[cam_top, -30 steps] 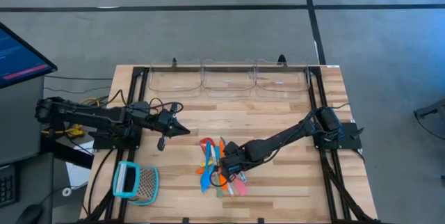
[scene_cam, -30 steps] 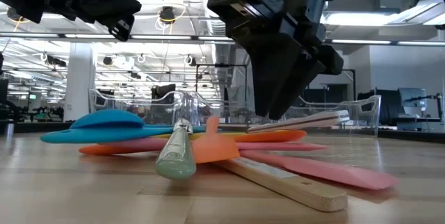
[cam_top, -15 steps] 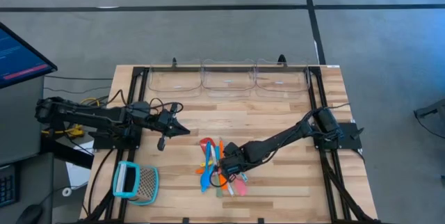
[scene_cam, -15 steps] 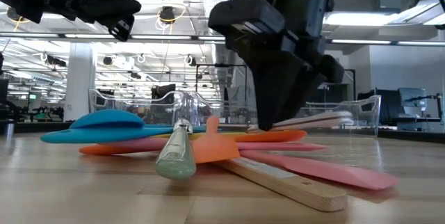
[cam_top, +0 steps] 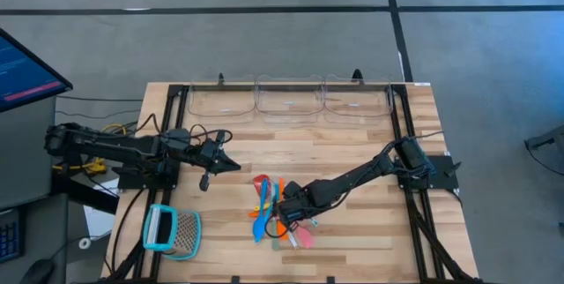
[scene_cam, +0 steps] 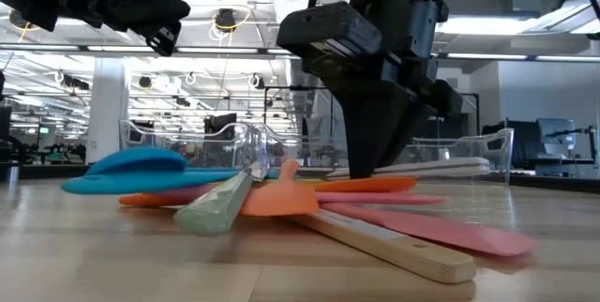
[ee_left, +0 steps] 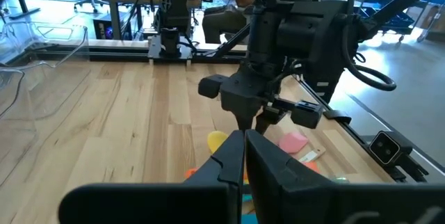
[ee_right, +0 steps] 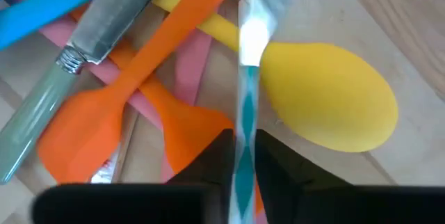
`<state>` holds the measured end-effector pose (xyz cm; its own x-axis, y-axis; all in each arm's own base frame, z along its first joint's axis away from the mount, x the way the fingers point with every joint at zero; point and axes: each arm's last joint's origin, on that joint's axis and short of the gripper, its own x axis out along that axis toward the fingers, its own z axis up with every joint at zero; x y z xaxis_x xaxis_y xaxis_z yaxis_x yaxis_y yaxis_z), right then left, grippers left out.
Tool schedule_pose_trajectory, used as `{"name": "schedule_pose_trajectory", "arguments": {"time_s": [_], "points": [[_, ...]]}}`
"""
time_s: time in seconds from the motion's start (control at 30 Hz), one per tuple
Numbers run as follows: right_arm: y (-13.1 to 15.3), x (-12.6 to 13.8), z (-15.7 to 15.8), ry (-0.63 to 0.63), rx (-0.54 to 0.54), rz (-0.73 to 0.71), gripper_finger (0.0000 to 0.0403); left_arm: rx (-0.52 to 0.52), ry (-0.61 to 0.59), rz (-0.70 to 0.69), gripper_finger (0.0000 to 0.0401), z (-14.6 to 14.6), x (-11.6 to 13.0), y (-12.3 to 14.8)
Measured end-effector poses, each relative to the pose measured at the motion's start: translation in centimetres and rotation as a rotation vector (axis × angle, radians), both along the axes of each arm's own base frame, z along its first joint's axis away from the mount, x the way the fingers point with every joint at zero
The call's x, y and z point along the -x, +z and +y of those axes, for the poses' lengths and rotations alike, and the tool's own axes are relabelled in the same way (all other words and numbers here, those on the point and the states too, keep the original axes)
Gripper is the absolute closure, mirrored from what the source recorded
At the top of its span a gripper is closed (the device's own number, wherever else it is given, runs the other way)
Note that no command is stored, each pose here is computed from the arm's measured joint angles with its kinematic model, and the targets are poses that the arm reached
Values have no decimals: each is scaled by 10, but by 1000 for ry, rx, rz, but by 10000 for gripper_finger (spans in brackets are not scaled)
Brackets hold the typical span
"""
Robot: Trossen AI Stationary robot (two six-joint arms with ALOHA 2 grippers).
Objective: Pick & Place Kitchen Items
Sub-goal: Put the white patterned table knife into the right transparent bin
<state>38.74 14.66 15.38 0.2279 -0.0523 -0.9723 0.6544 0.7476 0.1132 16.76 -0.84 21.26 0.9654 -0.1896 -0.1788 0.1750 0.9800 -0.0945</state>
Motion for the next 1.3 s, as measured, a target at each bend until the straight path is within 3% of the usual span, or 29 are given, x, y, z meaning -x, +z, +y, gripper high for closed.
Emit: {"name": "schedule_pose_trajectory", "arguments": {"time_s": [0.07,0.5,0.9,1.3], "points": [[0,0,0,9,2,2,382,0,0,0,393,0,0,0],[15,4,-1,27,9,87,380,0,0,0,393,0,0,0],[63,14,-15,-19,232,237,380,0,0,0,393,0,0,0],[90,14,-20,23,412,167,380,0,0,-4,393,0,0,0]]}}
